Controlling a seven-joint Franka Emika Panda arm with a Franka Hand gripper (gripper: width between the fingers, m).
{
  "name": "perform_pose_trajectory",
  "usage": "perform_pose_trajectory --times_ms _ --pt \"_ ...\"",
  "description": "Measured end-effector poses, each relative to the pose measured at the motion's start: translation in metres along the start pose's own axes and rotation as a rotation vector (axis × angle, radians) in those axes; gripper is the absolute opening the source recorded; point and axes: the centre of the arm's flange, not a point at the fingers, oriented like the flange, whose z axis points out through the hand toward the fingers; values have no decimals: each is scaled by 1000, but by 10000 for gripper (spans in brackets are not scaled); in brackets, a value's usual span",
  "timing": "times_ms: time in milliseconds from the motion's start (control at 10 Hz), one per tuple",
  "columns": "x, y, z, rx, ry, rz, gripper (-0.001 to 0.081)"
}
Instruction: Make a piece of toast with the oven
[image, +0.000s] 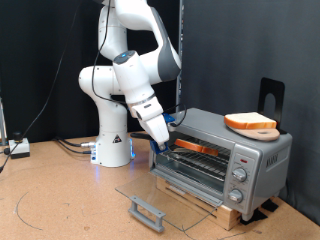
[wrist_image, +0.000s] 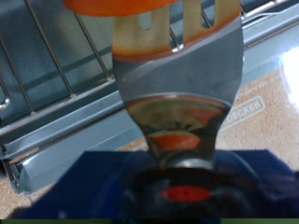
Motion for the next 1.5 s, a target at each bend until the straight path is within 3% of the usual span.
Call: perform_pose_trajectory --times_ms 400,700,1000,1500 --pt "-23 42 -13 -83 -80 82 422" --pt "-40 69 -20 -102 -89 113 422" --pt "-43 77 -21 -99 -69 89 422" --pt "-34 66 -14 -67 -37 27 422"
